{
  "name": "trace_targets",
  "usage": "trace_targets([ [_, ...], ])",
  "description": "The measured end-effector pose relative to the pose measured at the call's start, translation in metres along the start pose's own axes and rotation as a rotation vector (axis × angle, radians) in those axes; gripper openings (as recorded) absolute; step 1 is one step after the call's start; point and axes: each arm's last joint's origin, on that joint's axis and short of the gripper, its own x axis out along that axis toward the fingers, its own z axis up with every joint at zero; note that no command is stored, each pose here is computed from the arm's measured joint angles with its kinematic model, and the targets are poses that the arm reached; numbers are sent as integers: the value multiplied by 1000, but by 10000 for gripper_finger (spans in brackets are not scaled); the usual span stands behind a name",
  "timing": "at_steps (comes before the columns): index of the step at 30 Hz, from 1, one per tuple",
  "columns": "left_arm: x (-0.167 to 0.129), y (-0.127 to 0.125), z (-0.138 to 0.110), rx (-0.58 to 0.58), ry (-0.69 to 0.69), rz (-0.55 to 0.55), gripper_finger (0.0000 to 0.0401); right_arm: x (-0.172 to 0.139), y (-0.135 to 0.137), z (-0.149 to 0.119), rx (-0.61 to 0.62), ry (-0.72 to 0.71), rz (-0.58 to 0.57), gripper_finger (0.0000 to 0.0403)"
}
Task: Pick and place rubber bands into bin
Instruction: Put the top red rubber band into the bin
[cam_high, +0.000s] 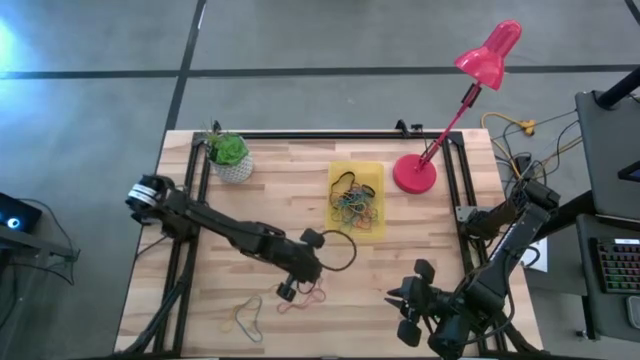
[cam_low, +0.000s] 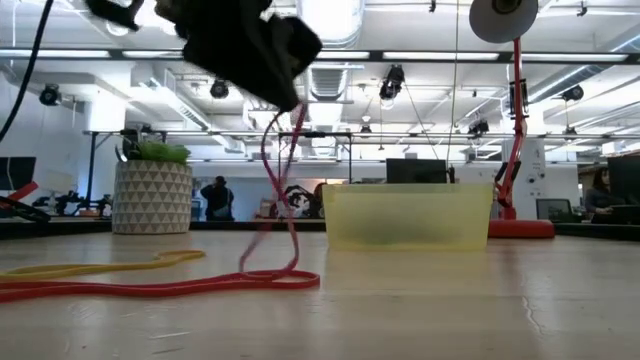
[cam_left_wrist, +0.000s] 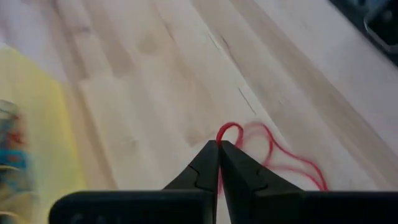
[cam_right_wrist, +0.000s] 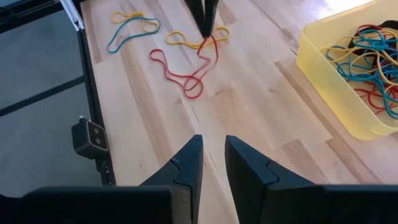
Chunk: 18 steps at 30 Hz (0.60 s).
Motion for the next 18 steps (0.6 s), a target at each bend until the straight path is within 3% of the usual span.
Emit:
trace_targets([
  [10,-42,26,21,-47,-209,164,0,1,-2,-1,-18,4,-13,59],
  [18,-57,59,24,-109,-304,285,0,1,-2,-1,-22,5,-18,58],
])
